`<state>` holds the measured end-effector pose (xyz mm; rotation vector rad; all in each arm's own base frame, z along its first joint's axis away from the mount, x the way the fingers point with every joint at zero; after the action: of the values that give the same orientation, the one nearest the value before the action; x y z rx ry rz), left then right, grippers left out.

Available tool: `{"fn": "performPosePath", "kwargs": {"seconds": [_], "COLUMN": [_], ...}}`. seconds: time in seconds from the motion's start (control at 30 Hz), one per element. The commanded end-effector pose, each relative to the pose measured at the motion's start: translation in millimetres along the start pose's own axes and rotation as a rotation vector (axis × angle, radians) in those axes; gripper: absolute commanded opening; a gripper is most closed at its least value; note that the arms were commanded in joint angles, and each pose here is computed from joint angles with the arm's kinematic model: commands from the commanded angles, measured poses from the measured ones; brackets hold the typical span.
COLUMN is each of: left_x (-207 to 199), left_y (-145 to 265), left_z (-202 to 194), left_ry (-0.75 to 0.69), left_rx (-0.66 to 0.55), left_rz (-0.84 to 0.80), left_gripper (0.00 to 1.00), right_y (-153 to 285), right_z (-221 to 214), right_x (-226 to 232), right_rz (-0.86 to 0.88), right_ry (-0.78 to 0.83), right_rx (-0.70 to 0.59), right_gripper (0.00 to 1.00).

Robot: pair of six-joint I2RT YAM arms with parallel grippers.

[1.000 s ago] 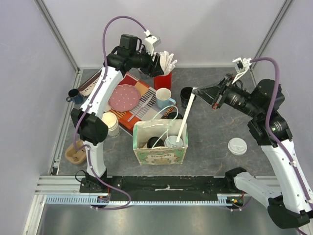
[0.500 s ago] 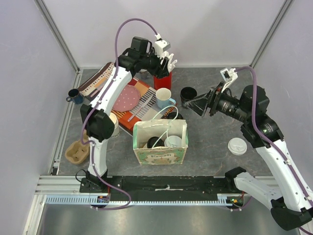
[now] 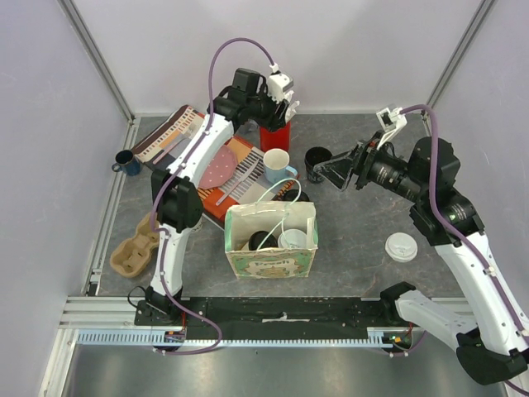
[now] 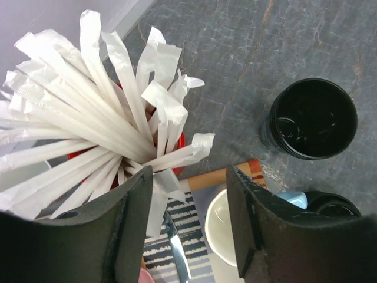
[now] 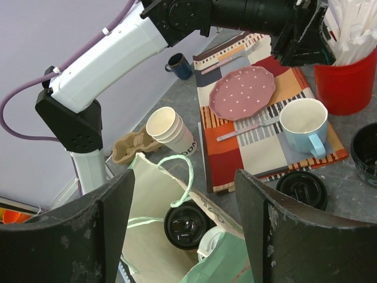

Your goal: Pack the takeout coffee

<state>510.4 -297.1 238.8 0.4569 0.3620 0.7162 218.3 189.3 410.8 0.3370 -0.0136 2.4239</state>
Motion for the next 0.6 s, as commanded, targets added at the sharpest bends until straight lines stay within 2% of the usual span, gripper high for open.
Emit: {"fn": "performPosePath", "kwargs": {"seconds": [0.0,0.13,0.17,0.2,0.33,0.47,0.57], "left_x": [0.3,0.4,1.7,2.3,-0.6,-2.6,-5.5], "left_y": [-5.9,-12.1,-12.3,-12.5,-3.8,5.9,18.2], "left_z": [36.1,36.7,35.9,33.3,39.0,54.2,67.2], "left_ry": [-0.112,-0.131,-0.131,-0.130,-0.147,-0.159,-0.157], "left_rx": [-0.125,-0.134,-0.130,-0.120,-0.131,-0.176,-0.213], "left_rz": [0.023,0.017,0.024,0.027,0.021,0.032,0.035], "left_gripper": [0.57,0.46,0.37,0.33,0.20,0.02,0.02], "right_y": [6.2,7.9,7.5,8.0,7.4,4.3,2.2], "right_z": [14.3,14.4,14.3,14.6,10.5,10.0,11.2], "right_x": [3.8,4.2,3.7,3.4,1.5,0.6,0.4], "right_rz": [-0.007,-0.012,-0.013,-0.016,-0.024,-0.020,-0.013], "right_ry": [0.037,0.035,0.040,0.043,0.035,0.031,0.034], "right_rx": [-0.026,-0.008,-0.006,-0.005,0.012,0.018,0.022], "right_gripper": [0.76,0.76,0.76,0.76,0.76,0.76,0.76]}}
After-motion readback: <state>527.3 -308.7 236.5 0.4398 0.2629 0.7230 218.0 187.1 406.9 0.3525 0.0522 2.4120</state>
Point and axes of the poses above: each gripper's point midway between its finger pads, its own y axis back along the fingers, its own x axis along the line the jaws close on, z = x × y, the point moved 2 cm from there along y, back along the fingers, and after that the axes turned 14 degrees about y, right-handed, at the moved point
